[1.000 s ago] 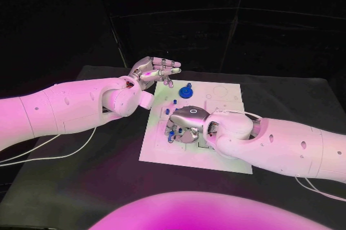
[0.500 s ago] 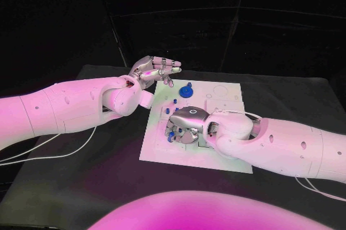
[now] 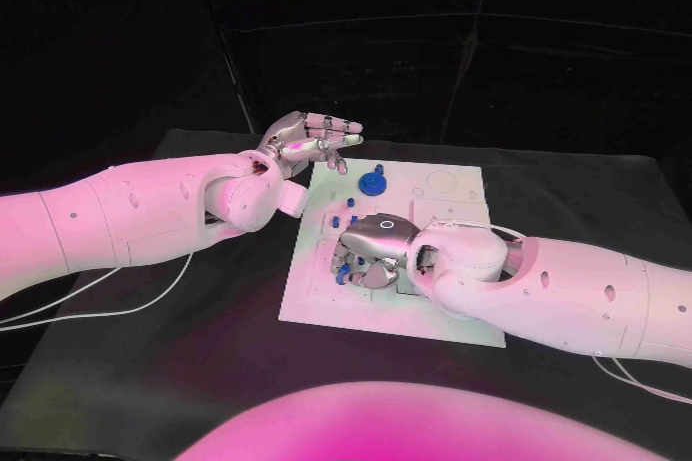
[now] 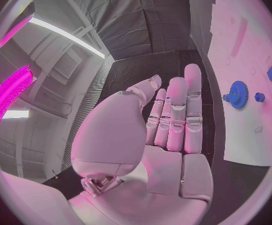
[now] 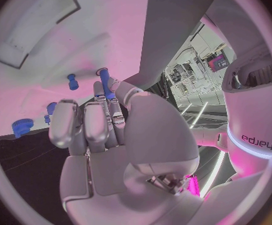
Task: Assemble the parts on the task board
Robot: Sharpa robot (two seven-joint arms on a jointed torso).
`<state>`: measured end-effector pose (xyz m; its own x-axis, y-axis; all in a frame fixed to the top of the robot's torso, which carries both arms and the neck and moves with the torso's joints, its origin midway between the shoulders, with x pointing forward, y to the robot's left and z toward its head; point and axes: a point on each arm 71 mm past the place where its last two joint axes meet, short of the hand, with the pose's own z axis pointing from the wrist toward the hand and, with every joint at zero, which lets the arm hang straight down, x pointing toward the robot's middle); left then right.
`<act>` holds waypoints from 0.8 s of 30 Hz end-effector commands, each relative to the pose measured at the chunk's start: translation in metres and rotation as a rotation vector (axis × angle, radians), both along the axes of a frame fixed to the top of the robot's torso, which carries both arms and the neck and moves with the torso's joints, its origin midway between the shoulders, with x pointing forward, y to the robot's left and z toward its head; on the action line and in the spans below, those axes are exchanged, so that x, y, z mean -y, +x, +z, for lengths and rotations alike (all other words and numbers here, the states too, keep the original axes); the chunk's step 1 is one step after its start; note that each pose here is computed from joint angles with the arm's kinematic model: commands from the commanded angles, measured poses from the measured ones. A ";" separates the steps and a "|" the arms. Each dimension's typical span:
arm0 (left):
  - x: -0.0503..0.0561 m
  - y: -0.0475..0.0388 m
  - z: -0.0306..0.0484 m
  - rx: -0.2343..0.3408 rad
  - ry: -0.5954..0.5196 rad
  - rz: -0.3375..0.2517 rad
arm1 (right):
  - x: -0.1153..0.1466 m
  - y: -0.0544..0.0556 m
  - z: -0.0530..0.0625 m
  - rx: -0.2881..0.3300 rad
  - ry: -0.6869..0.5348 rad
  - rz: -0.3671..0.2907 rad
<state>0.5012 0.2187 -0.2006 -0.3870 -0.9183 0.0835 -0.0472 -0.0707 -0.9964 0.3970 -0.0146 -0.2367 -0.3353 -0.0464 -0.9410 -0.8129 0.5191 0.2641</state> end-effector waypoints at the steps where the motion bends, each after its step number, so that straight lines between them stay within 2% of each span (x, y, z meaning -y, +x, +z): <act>1: 0.001 -0.0001 0.0016 0.004 -0.010 -0.010 | 0.002 0.000 -0.002 0.021 -0.021 -0.011; 12: 0.000 0.0000 0.0014 0.003 -0.010 -0.011 | 0.005 -0.002 0.001 0.057 0.005 -0.031; 24: 0.001 -0.0001 0.0013 0.002 -0.010 -0.012 | 0.002 -0.003 0.000 0.046 -0.010 -0.022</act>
<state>0.5011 0.2190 -0.2007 -0.3887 -0.9175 0.0844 -0.0485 -0.0711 -0.9963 0.3934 -0.0173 -0.2376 -0.3018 -0.0453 -0.9523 -0.8121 0.5355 0.2319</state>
